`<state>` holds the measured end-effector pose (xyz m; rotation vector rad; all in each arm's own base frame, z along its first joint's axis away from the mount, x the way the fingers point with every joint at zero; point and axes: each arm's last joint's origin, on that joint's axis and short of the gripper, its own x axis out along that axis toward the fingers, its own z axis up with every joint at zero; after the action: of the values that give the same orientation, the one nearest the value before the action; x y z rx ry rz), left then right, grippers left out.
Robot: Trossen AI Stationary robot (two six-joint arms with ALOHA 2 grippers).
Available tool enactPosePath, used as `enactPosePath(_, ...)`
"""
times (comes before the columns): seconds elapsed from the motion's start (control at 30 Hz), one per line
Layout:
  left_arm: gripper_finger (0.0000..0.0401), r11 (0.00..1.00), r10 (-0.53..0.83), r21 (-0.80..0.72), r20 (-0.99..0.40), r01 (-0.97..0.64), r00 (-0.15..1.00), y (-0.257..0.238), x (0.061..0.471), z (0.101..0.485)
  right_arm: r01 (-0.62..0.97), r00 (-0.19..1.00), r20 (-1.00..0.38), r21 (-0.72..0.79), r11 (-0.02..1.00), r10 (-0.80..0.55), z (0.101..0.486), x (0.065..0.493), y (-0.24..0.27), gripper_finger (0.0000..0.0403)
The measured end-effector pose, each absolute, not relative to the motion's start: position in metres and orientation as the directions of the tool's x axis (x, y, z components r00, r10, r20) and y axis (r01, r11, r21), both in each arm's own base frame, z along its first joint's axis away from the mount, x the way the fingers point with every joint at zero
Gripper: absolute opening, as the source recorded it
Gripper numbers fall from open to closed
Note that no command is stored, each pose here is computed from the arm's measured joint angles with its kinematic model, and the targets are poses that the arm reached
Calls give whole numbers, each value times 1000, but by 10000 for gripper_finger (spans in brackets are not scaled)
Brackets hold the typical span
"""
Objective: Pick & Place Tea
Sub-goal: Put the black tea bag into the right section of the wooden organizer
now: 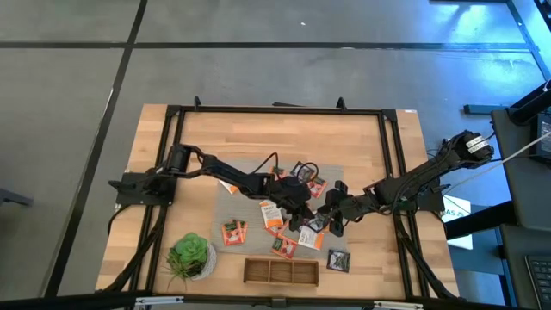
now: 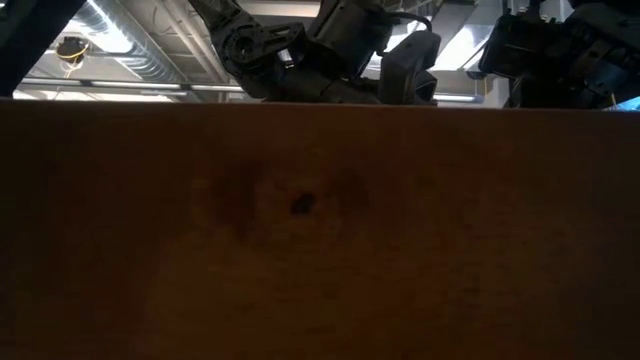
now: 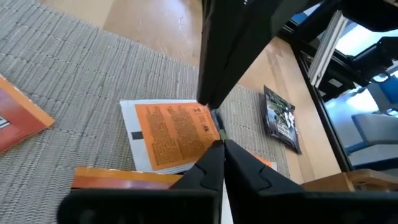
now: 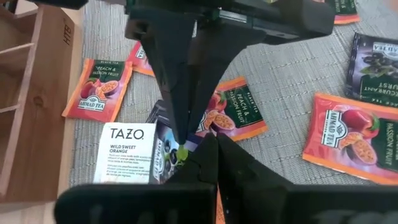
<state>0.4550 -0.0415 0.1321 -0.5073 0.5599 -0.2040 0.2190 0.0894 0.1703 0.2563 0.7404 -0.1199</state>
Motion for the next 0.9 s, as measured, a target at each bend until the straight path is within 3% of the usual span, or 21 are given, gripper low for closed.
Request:
enactPosePath(0.27,2,865,-323,-498,-455,63,830,-36,455,132,103,721,-690,195,975,62,170,219,92,37)
enactPosePath(0.4,2,859,-345,-504,-450,85,823,-35,455,133,59,726,-683,177,982,79,177,223,94,76)
enactPosePath(0.63,1,858,-352,-504,-437,100,828,-22,450,153,87,724,-689,29,996,-43,236,236,93,141)
enactPosePath(0.9,2,911,-287,-393,-396,122,872,-27,411,199,164,755,-631,-81,983,-178,264,220,99,153)
